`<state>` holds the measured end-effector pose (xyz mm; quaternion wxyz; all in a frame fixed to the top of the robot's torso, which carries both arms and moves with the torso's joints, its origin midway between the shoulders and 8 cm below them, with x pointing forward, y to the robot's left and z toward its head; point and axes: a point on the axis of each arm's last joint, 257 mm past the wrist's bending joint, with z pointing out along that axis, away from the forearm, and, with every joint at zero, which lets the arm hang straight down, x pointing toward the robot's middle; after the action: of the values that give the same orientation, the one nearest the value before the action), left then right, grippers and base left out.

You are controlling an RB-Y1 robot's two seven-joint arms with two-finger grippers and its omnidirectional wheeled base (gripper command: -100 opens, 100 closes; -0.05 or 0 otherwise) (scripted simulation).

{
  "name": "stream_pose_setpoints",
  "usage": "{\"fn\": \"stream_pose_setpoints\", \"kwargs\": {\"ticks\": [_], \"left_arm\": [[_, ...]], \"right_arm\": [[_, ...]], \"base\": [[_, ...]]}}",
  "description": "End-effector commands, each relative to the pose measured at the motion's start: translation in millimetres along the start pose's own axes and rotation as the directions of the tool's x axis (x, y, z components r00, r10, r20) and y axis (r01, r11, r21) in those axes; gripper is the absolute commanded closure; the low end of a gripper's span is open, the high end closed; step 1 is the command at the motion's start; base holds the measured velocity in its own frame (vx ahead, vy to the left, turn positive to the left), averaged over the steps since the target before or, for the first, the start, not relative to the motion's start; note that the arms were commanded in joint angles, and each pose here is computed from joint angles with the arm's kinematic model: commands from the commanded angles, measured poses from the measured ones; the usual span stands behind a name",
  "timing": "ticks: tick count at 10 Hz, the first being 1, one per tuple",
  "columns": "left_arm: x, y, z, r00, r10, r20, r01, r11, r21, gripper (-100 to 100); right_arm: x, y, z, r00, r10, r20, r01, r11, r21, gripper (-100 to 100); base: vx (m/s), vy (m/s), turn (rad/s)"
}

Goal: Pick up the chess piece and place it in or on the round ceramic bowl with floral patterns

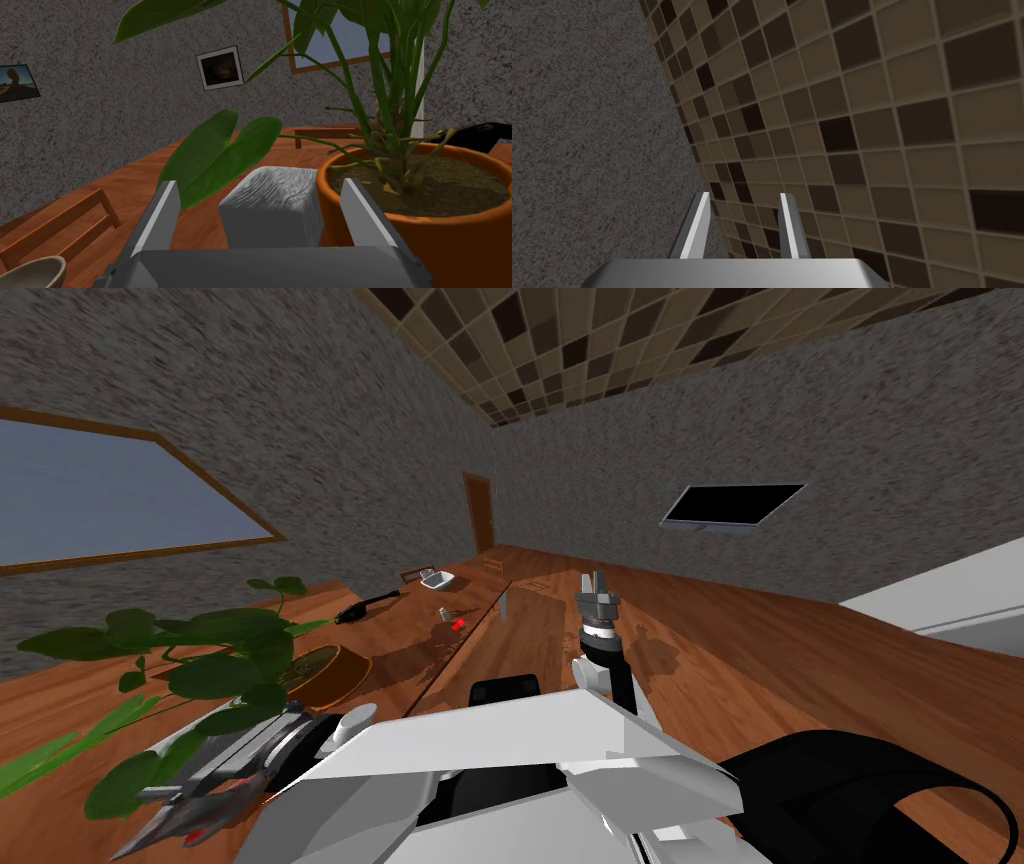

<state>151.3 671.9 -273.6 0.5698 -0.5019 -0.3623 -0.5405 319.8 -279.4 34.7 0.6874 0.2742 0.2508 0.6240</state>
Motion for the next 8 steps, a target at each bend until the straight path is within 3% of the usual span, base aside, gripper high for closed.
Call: {"fn": "stream_pose_setpoints", "kwargs": {"ticks": [1,2,3,5,6,7,8], "left_arm": [[-13.5,-17.3,-0.1,0.999,-0.012,0.030,0.011,0.999,0.036,-100],[-33.3,-39.2,-3.7,0.997,-0.037,0.073,0.030,0.995,0.098,-100],[-32.2,-39.2,-3.1,0.997,-0.043,0.071,0.036,0.994,0.101,-100],[-71.5,-82.2,-17.7,0.986,-0.077,0.148,0.043,0.975,0.219,-100],[-76.5,-85.1,-19.8,0.983,-0.083,0.161,0.045,0.972,0.229,-100],[-90.8,-104.8,-27.9,0.977,-0.110,0.185,0.053,0.956,0.289,-100],[-94.2,-106.4,-29.9,0.975,-0.107,0.194,0.047,0.956,0.291,-100]], "right_arm": [[0.0,0.0,0.0,1.000,0.000,0.000,0.000,1.000,0.000,0],[0.0,0.0,0.0,1.000,0.000,0.000,0.000,1.000,0.000,0],[0.0,0.0,0.0,1.000,0.000,0.000,0.000,1.000,0.000,0],[0.0,0.0,0.0,1.000,0.000,0.000,0.000,1.000,0.000,0],[0.0,0.0,0.0,1.000,0.000,0.000,0.000,1.000,0.000,0],[-0.1,0.0,-0.1,1.000,0.000,0.000,0.000,1.000,0.000,0],[0.0,0.0,0.0,1.000,0.000,0.000,0.000,1.000,0.000,0]], "base": [[-0.006,0.022,-0.128],[-0.011,0.025,-0.295],[-0.011,0.031,-0.122],[-0.027,0.043,-0.299],[-0.021,0.048,-0.134],[-0.014,0.044,-0.208],[-0.018,0.039,-0.121]]}}
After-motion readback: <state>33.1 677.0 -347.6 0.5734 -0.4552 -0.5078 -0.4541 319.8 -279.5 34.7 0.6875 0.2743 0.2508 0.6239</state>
